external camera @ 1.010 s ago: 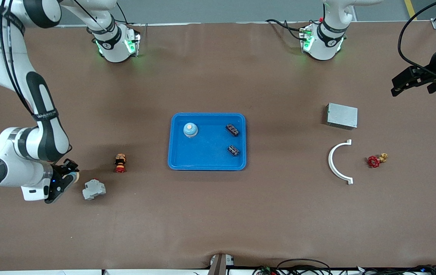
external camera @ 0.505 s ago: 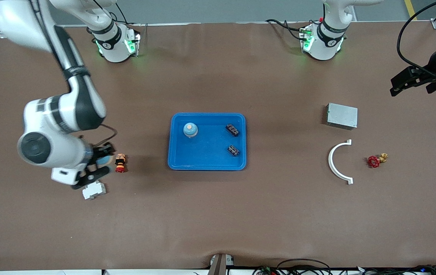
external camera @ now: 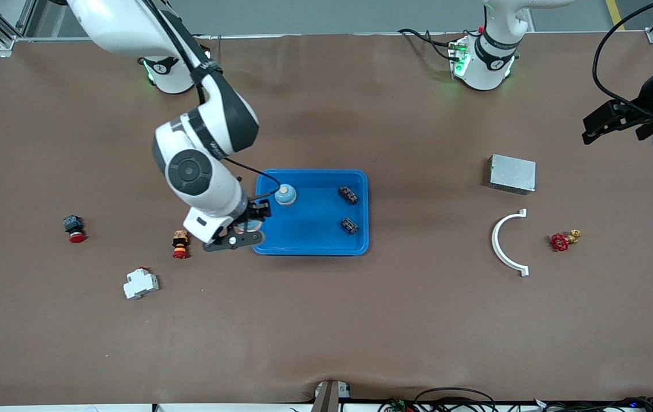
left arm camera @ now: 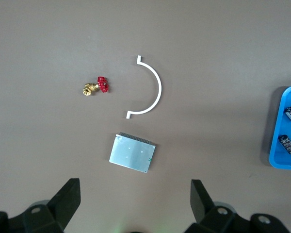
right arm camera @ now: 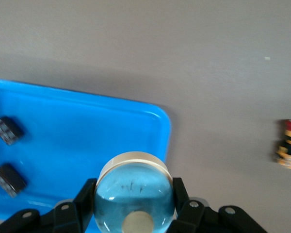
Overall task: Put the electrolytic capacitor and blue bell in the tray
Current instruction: 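Carry the bell with the right gripper over the blue tray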
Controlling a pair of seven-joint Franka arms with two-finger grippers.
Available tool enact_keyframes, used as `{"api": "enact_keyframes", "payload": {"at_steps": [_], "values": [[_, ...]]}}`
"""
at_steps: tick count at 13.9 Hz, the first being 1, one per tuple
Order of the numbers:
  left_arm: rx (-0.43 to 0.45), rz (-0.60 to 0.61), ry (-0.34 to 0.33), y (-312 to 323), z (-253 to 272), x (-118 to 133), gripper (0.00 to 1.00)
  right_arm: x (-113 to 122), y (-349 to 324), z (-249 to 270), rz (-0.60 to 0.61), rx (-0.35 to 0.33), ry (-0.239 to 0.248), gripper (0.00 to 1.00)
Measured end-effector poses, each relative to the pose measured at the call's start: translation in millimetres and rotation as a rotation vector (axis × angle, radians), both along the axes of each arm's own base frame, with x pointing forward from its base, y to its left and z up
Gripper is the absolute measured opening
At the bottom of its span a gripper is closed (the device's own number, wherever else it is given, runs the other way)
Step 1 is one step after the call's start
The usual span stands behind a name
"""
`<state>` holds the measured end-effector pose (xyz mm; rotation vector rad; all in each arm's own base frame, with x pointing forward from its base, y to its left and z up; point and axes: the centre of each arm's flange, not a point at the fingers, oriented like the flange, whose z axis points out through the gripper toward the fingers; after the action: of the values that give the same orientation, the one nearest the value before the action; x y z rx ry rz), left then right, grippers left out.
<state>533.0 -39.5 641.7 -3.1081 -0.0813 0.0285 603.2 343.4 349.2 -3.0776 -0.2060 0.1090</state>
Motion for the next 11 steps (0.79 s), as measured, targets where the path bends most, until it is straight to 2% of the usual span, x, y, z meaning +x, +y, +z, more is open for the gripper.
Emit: {"api": "enact_keyframes", "payload": {"at_steps": [5, 11], "values": [[0.002, -0.015, 0.017, -8.1, -7.8, -0.9, 1.00, -0.6, 27.7, -58.9, -0.042, 0.018, -0.027, 0.67], [0.002, -0.015, 0.023, -7.9, -10.9, -0.9, 1.00, -1.7, 24.1, -98.6, -0.038, -0.016, 0.011, 0.67]]}}
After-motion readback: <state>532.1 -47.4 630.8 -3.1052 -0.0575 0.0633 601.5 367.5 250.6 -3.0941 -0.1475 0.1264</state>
